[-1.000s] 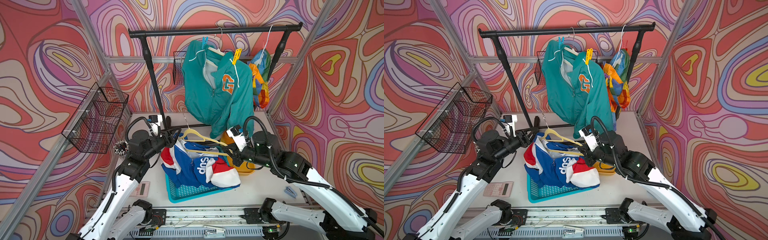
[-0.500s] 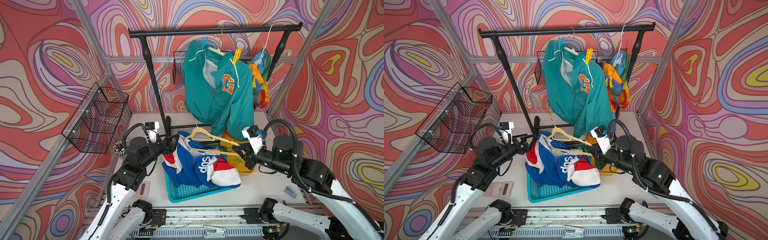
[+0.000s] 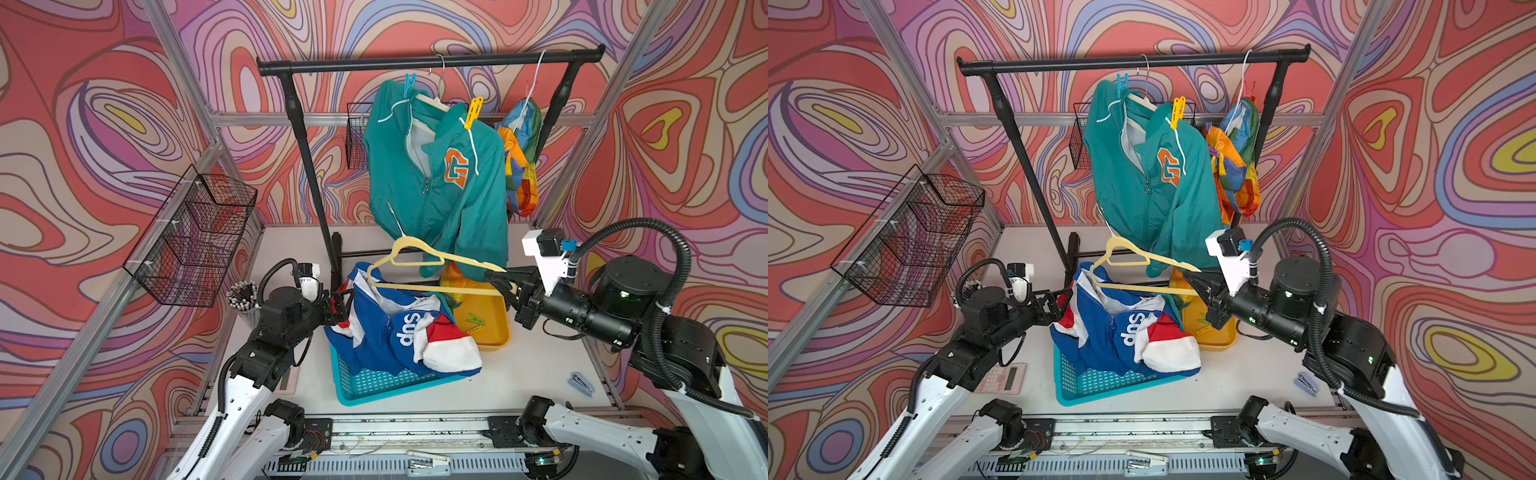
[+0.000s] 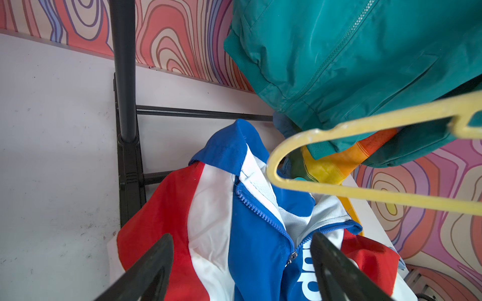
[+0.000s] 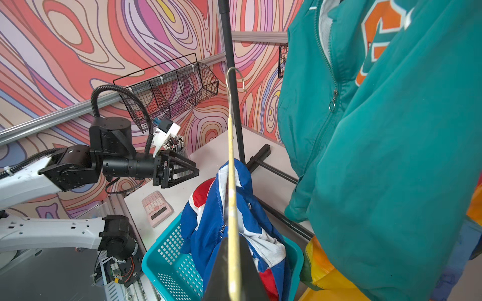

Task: Remove the clothespins securing jackets to the hanger
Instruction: Remove the jacket from the hanger, then place the hanger on the clothesline.

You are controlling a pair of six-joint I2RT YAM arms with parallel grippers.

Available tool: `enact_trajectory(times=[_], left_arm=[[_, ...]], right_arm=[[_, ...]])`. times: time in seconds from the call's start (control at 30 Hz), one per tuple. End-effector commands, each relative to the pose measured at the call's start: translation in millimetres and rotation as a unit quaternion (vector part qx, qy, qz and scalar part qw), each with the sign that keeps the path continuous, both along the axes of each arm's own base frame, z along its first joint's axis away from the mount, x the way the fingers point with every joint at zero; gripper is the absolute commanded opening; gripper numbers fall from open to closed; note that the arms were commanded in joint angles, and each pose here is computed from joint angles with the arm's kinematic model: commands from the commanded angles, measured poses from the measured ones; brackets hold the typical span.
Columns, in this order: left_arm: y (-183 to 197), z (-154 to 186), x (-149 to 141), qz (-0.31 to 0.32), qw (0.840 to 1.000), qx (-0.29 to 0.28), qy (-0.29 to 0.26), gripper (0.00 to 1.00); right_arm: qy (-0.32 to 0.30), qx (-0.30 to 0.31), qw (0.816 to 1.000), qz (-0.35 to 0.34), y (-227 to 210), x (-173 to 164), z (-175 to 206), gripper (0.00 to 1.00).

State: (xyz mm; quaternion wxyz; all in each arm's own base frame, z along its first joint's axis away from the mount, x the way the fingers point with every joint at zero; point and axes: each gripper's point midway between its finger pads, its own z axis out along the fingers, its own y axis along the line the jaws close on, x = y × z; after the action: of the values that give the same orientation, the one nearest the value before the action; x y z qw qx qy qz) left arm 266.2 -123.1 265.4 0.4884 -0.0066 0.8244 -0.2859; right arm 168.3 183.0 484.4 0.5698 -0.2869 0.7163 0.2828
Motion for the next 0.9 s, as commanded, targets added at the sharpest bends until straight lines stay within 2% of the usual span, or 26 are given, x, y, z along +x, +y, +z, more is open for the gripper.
enact_trajectory(times=[0.0, 0.13, 0.3, 0.43, 0.63, 0.87], left_arm=[[4, -10, 0, 0.01, 1.0, 0.005, 0.012, 0.85], [6, -16, 1, 0.021, 1.0, -0.001, 0.018, 0.85], [6, -30, 3, 0.031, 0.998, -0.014, 0.043, 0.86], [3, -41, 3, 0.026, 0.997, -0.015, 0.068, 0.92], [1, -46, 1, 0.024, 0.997, -0.024, 0.071, 0.93], [-2, -50, 0, 0.017, 0.996, -0.033, 0.076, 0.93]], right_arm=[[-0.02, 0.003, 1.0, 0.005, -5, -6, 16, 0.0], [-0.035, 0.014, 0.999, 0.0, -8, -6, 29, 0.0], [-0.049, 0.036, 0.998, -0.004, 6, 9, 37, 0.0], [-0.078, 0.067, 0.995, 0.004, 23, 22, 55, 0.0], [-0.141, 0.104, 0.984, -0.028, 30, 44, 86, 0.0], [-0.175, 0.129, 0.974, -0.057, 41, 68, 102, 0.0]])
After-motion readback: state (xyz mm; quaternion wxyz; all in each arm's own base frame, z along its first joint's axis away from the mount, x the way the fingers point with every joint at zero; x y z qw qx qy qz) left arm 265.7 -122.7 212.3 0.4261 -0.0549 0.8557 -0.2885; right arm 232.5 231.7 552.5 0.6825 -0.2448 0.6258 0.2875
